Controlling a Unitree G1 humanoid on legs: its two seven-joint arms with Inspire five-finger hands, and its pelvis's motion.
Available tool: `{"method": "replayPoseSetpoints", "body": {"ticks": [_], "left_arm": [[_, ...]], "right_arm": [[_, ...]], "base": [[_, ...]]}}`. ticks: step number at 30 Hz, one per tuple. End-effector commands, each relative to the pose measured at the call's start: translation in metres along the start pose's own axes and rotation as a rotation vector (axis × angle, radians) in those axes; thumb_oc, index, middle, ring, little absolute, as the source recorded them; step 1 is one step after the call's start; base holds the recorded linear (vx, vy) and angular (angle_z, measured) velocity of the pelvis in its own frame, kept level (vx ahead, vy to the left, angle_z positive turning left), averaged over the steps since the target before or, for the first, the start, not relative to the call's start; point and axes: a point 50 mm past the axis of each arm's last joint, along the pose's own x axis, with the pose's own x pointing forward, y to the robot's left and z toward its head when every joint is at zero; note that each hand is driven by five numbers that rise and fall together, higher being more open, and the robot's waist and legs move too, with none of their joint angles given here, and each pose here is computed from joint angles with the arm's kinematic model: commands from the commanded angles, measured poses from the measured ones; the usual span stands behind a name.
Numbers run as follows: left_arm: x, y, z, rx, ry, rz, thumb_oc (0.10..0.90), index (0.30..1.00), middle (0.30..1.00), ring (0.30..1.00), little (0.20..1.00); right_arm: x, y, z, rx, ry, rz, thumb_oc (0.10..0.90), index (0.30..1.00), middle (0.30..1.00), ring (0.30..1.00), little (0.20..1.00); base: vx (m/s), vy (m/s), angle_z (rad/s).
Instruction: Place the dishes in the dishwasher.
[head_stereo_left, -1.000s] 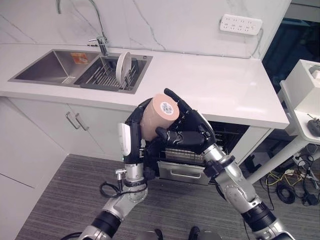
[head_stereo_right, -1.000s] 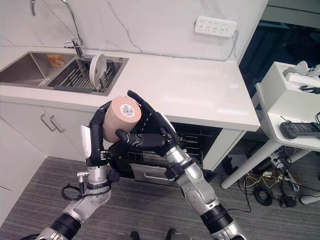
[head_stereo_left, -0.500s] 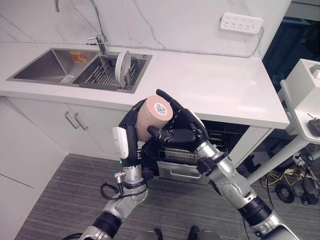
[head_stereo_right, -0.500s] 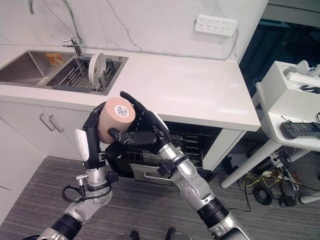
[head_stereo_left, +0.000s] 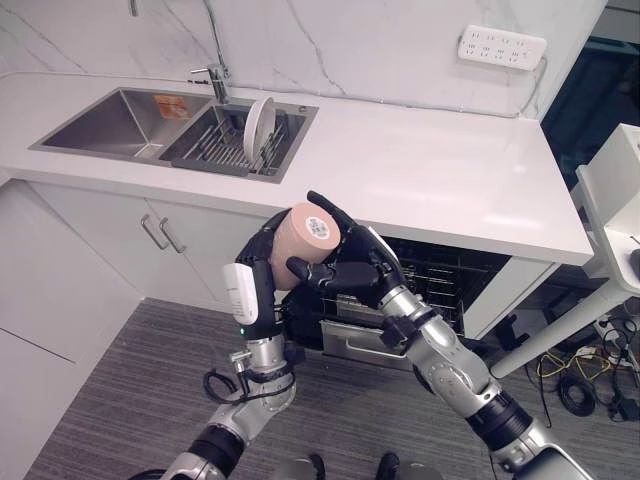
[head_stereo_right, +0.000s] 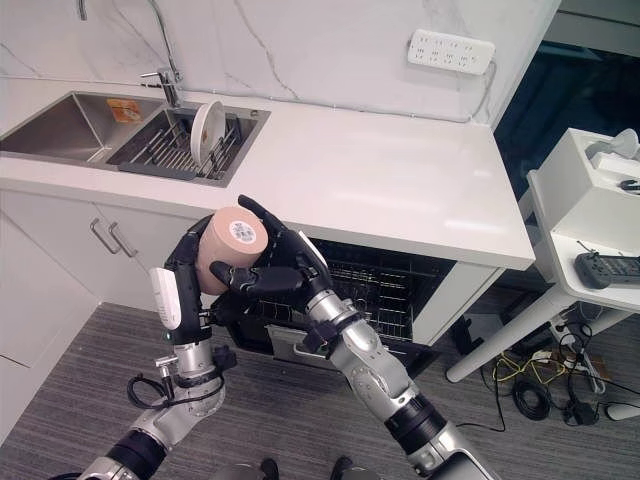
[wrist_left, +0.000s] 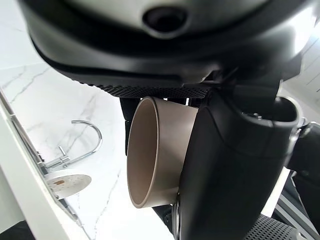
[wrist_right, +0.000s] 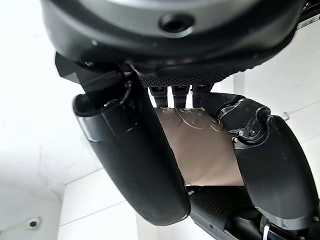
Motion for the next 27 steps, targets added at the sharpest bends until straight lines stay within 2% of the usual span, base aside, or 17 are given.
{"method": "replayPoseSetpoints", "body": {"ticks": [1, 4, 5, 6, 7, 8, 23, 26, 27], "left_arm": [[0.029, -0.027, 0.045, -0.164, -0.265, -0.020, 0.400, 0.300, 0.300, 0.300, 0.300], [0.030, -0.029, 0.046, -0.171, -0.267, -0.032, 0.400, 0.300, 0.300, 0.300, 0.300], [0.030, -0.029, 0.047, -0.173, -0.267, -0.033, 0.400, 0.300, 0.300, 0.300, 0.300], [0.030, -0.029, 0.047, -0.177, -0.269, -0.038, 0.400, 0.300, 0.300, 0.300, 0.300], [0.029, -0.030, 0.048, -0.180, -0.271, -0.042, 0.400, 0.300, 0.300, 0.300, 0.300], [0.029, -0.030, 0.048, -0.183, -0.271, -0.046, 0.400, 0.300, 0.300, 0.300, 0.300], [0.026, -0.032, 0.052, -0.197, -0.287, -0.077, 0.400, 0.300, 0.300, 0.300, 0.300], [0.027, -0.033, 0.052, -0.198, -0.285, -0.085, 0.584, 0.575, 0.575, 0.575, 0.575], [0.027, -0.034, 0.052, -0.197, -0.280, -0.092, 0.800, 0.900, 0.900, 0.900, 0.900]], "right_arm": [[0.037, 0.057, 0.050, 0.050, -0.256, 0.251, 0.800, 0.900, 0.900, 0.900, 0.900], [0.038, 0.059, 0.050, 0.046, -0.250, 0.263, 0.800, 0.900, 0.900, 0.900, 0.900], [0.038, 0.059, 0.050, 0.046, -0.250, 0.264, 0.758, 0.836, 0.836, 0.836, 0.836], [0.039, 0.060, 0.051, 0.044, -0.251, 0.268, 0.758, 0.836, 0.836, 0.836, 0.836], [0.039, 0.060, 0.051, 0.039, -0.255, 0.272, 0.467, 0.401, 0.401, 0.401, 0.401], [0.039, 0.061, 0.052, 0.035, -0.258, 0.276, 0.400, 0.300, 0.300, 0.300, 0.300], [0.040, 0.061, 0.057, 0.020, -0.291, 0.263, 0.400, 0.300, 0.300, 0.300, 0.300], [0.040, 0.060, 0.059, 0.017, -0.308, 0.248, 0.400, 0.300, 0.300, 0.300, 0.300], [0.041, 0.059, 0.062, 0.015, -0.325, 0.232, 0.400, 0.300, 0.300, 0.300, 0.300]], "base": [[0.00, 0.000, 0.00], [0.00, 0.000, 0.00], [0.00, 0.000, 0.00], [0.00, 0.000, 0.00], [0.00, 0.000, 0.00], [0.00, 0.000, 0.00], [0.00, 0.000, 0.00], [0.00, 0.000, 0.00], [0.00, 0.000, 0.00]]}}
